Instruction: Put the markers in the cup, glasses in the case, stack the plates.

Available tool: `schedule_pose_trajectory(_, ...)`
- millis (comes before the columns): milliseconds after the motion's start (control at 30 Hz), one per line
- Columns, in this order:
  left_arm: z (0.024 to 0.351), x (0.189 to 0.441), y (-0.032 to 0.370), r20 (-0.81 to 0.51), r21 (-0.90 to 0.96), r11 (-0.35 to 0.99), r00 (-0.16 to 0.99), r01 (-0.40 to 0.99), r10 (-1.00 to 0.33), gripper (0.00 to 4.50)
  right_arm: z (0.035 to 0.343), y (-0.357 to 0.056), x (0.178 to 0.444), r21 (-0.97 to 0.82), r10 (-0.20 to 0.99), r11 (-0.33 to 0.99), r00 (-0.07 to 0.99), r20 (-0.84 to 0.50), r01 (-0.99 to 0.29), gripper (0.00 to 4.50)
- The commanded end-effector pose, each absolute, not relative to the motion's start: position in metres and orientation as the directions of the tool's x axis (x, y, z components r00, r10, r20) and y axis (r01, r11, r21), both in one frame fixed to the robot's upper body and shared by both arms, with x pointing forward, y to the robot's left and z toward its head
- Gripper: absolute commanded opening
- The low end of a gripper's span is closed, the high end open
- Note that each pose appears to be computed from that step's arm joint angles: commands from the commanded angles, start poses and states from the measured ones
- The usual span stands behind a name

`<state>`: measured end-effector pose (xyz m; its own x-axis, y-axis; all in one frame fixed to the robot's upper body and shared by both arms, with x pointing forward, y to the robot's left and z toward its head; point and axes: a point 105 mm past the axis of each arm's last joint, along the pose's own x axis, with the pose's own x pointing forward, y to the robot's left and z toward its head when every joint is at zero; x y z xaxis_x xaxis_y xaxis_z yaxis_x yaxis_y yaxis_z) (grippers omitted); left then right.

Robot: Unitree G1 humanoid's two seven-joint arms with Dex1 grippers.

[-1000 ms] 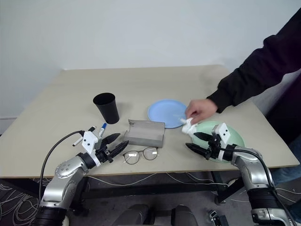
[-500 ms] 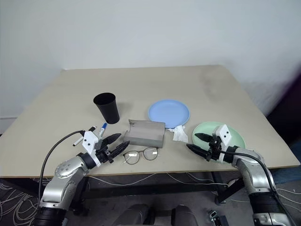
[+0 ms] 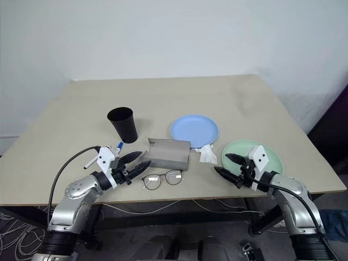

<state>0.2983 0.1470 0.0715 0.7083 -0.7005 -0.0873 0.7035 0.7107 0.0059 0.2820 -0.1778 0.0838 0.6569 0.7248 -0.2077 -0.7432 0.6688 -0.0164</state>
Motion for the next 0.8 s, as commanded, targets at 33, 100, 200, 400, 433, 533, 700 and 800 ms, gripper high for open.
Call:
schedule_pose_trajectory(33,0.081,0.301,0.143,-0.055,0.035,0.696,0.697,0.717,-0.715,2.73,0.100,-0.178,0.288,-0.087,0.684,0.705,0.707,-0.177,-0.704,3.56)
schedule_pose_trajectory(100,0.082,0.300,0.136,-0.050,0.030,0.673,0.674,0.739,-0.737,2.73,0.093,-0.183,0.294,-0.123,0.617,0.752,0.758,-0.212,-0.647,3.56)
schedule_pose_trajectory(200,0.086,0.299,0.131,-0.037,0.028,0.660,0.660,0.751,-0.750,2.73,0.085,-0.184,0.295,-0.118,0.568,0.788,0.788,-0.239,-0.604,3.56)
schedule_pose_trajectory(400,0.088,0.290,0.119,-0.027,-0.003,0.618,0.618,0.786,-0.786,2.73,0.075,-0.173,0.284,-0.084,0.540,0.809,0.792,-0.284,-0.582,3.56)
schedule_pose_trajectory(433,0.087,0.289,0.117,-0.027,-0.006,0.609,0.608,0.793,-0.793,2.73,0.074,-0.171,0.282,-0.080,0.539,0.810,0.790,-0.291,-0.582,3.56)
schedule_pose_trajectory(533,0.087,0.286,0.111,-0.026,-0.014,0.595,0.594,0.804,-0.804,2.73,0.069,-0.166,0.278,-0.081,0.528,0.812,0.787,-0.318,-0.577,3.56)
schedule_pose_trajectory(700,0.088,0.285,0.103,-0.019,-0.020,0.576,0.576,0.817,-0.817,2.73,0.064,-0.165,0.285,-0.131,0.467,0.835,0.815,-0.343,-0.534,3.56)
schedule_pose_trajectory(800,0.087,0.285,0.101,-0.020,-0.021,0.573,0.572,0.819,-0.820,2.73,0.064,-0.168,0.291,-0.145,0.433,0.853,0.836,-0.337,-0.501,3.56)
